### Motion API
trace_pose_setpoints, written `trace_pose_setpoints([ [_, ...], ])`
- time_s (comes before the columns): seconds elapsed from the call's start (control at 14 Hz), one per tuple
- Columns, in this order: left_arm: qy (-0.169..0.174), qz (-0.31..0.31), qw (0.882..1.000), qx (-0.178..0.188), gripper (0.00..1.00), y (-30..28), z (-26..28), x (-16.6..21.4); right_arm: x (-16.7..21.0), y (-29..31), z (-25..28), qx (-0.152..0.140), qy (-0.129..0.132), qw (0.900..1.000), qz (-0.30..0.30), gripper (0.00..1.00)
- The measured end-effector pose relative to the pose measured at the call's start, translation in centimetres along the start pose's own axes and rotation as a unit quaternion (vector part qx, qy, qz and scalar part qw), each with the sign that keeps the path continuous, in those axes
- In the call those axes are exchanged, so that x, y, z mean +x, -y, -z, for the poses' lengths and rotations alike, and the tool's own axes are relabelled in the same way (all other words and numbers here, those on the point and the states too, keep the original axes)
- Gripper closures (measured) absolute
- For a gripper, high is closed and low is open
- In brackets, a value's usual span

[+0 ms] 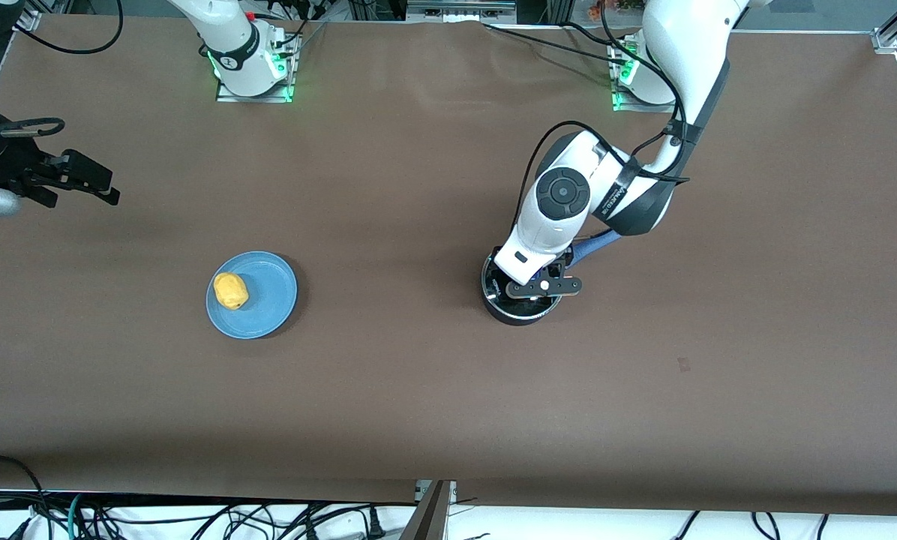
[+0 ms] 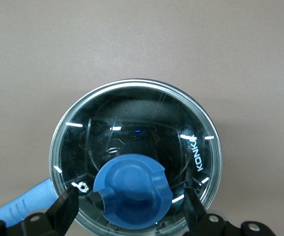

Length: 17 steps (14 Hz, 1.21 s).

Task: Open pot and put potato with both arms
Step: 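Lower the left gripper and close it on the blue lid knob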

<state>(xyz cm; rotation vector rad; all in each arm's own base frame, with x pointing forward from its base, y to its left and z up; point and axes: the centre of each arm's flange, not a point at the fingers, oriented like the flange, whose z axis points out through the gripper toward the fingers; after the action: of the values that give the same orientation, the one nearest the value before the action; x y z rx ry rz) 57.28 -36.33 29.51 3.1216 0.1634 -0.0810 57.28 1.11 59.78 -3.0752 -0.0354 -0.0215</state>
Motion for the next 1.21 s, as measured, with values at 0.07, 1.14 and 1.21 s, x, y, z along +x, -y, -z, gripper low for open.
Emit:
trace_pose_setpoints([
  [0.07,0.000,0.003,1.000,0.000,0.05,0.02,-0.08,-0.02,0.00,-0.01,0.00,0.000,0.000,1.000,0.000,0.00],
  [1.14,-0.003,0.035,0.999,-0.004,0.35,-0.08,-0.65,0.08,0.00,-0.07,0.01,0.008,0.000,1.000,-0.003,0.00],
  [1.21,-0.003,0.035,0.999,-0.005,0.35,-0.08,-0.43,0.19,0.01,-0.08,0.01,0.008,0.000,1.000,-0.003,0.00],
])
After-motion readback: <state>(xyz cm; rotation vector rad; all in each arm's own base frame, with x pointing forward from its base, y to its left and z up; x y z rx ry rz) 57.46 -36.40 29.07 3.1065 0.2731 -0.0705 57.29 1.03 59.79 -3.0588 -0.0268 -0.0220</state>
